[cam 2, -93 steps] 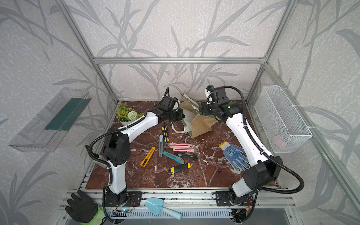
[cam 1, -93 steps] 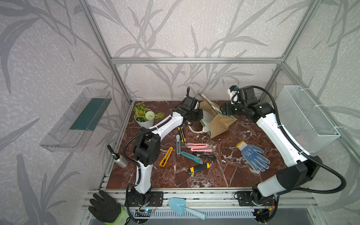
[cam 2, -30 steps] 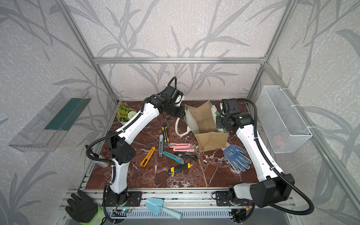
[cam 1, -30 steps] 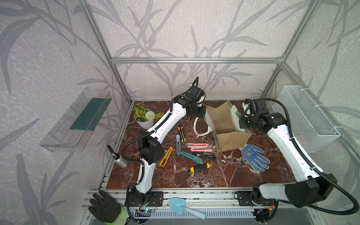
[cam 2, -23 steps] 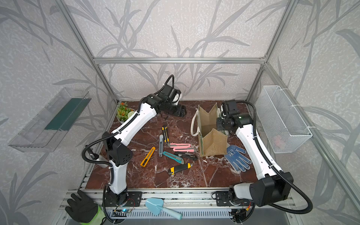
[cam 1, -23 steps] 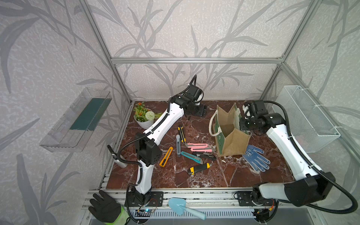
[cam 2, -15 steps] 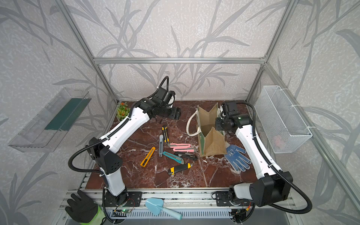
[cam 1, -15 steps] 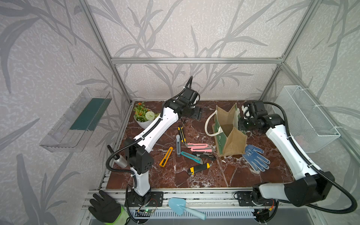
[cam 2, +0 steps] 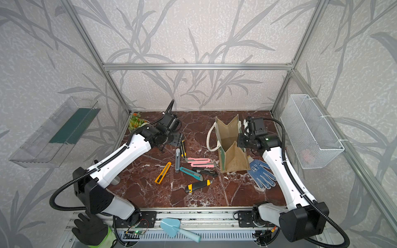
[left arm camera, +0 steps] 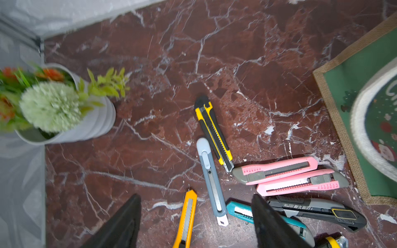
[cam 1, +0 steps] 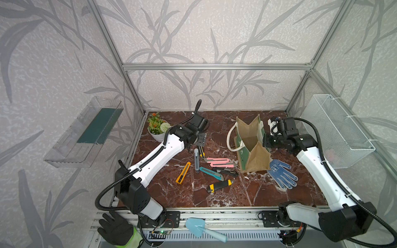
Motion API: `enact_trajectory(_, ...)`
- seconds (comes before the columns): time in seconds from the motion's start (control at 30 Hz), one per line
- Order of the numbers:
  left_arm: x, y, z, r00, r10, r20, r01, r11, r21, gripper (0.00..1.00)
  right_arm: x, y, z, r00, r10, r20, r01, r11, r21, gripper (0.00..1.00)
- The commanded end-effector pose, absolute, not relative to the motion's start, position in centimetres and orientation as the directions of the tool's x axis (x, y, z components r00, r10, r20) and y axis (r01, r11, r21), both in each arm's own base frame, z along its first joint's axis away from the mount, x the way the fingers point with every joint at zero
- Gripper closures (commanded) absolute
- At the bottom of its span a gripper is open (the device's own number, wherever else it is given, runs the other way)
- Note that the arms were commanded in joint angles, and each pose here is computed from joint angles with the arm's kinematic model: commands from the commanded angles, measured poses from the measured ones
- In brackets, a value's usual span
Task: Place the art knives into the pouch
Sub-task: Open the pouch at the center of the board, then pick up the utility knife at the center of the board.
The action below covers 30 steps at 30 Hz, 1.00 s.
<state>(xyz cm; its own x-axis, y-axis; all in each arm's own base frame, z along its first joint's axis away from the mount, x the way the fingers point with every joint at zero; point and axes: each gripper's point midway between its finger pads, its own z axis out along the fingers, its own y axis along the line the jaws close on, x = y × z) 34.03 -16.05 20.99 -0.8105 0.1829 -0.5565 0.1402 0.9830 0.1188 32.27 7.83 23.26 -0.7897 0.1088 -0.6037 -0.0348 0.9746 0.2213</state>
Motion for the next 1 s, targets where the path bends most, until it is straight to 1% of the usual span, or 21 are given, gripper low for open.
enact_trajectory(0.0,32.0,-13.7,18.9,-0.853,0.148,-0.501,0.081,0.985,0.153,0.27,32.1,8.1,23.9,-0.771,0.127,-0.624,-0.044,0.967,0.251,1.00)
enact_trajectory(0.23,27.9,-11.0,13.5,-0.922,0.111,-0.372,0.038,0.980,0.196,0.27,31.5,7.7,23.6,-0.750,0.134,-0.648,-0.041,0.968,0.248,1.00)
enact_trajectory(0.4,26.4,-10.9,10.6,-0.952,0.089,-0.292,0.035,0.982,0.185,0.30,31.5,7.6,23.6,-0.741,0.143,-0.656,-0.032,0.968,0.248,1.00)
enact_trajectory(0.53,25.3,-10.7,8.7,-0.969,0.074,-0.234,0.030,0.982,0.186,0.30,31.2,7.1,23.6,-0.744,0.123,-0.657,-0.030,0.976,0.216,1.00)
enact_trajectory(0.67,24.4,-10.2,7.4,-0.978,0.063,-0.201,0.022,0.980,0.200,0.34,30.9,7.2,23.4,-0.744,0.125,-0.657,-0.034,0.974,0.224,1.00)
enact_trajectory(0.97,22.2,-9.3,5.1,-0.987,0.027,-0.157,-0.001,0.984,0.175,0.37,30.4,7.3,22.6,-0.758,0.129,-0.639,-0.033,0.971,0.236,1.00)
